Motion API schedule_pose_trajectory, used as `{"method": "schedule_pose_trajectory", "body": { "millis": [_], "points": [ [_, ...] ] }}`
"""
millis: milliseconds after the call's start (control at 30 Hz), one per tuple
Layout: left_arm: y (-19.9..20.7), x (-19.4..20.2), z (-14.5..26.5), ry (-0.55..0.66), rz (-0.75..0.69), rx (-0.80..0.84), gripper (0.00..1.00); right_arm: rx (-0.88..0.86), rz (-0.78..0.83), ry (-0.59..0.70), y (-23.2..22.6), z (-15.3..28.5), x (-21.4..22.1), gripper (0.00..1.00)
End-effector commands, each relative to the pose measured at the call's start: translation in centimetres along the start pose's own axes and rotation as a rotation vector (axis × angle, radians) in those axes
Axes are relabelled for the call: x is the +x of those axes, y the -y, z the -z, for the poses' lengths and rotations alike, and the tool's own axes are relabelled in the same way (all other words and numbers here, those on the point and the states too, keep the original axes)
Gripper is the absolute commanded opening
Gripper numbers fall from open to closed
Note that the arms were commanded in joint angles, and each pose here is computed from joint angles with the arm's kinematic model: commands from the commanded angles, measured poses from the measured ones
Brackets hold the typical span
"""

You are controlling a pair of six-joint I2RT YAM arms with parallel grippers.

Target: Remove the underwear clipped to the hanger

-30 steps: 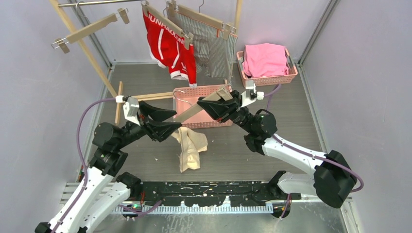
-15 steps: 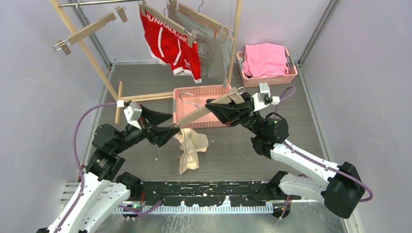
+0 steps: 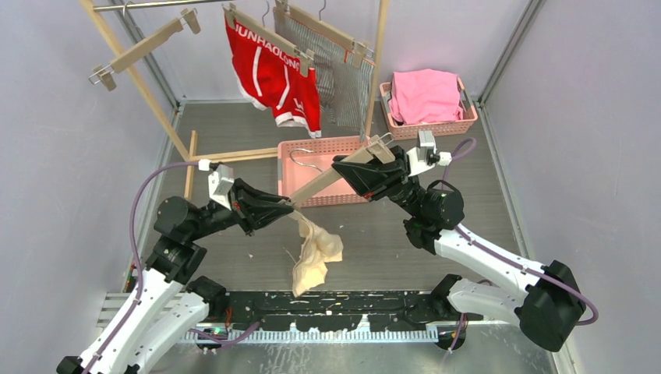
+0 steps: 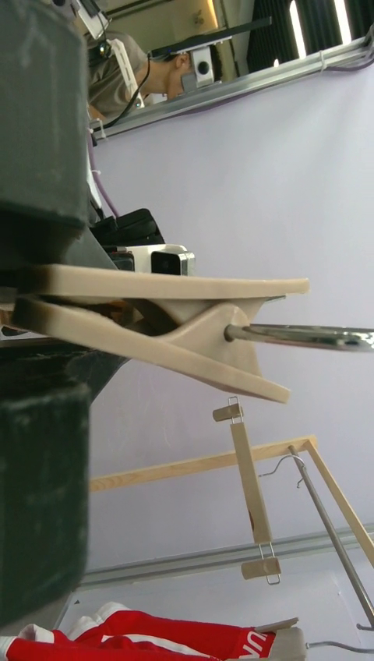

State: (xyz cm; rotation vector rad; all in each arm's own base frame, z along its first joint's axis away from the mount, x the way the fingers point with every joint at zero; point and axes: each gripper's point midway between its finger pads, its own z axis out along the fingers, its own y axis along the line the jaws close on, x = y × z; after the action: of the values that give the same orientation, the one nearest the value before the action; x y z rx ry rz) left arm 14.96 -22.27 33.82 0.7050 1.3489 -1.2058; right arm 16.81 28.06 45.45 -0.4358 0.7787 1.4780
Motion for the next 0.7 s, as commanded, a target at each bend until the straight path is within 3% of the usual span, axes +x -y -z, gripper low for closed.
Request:
{"method": "schedule_pose_trajectory", "body": {
  "millis": [0,67,233,433,667],
  "points": [
    [0.7,-1.2,-0.4,0.033,-0.021,0.049,0.06,-0.069,0.023,0.060,-1.9,-0.4,-1.9,0.01],
    [0.9,-1.7,-0.3,0.043,-0.035,0.050,0.25,-0.070,0.021,0.057,-1.9,-0.4,-1.9,0.01],
    [2.1,-4.3,-0.2,0.091,-0.084,0.067,0.56,-0.078,0.015,0.042,-2.0,-0.4,-1.6,0.01],
    [2.4,-5.8,-0.8,0.105,-0.105,0.089,0.58,-0.086,-0.004,0.030,-2.0,-0.5,-1.1,0.01],
    [1.6,-4.7,-2.0,0.074,-0.041,0.120,0.55,-0.096,0.000,0.042,-2.1,-0.6,-1.3,0.01]
  ]
}}
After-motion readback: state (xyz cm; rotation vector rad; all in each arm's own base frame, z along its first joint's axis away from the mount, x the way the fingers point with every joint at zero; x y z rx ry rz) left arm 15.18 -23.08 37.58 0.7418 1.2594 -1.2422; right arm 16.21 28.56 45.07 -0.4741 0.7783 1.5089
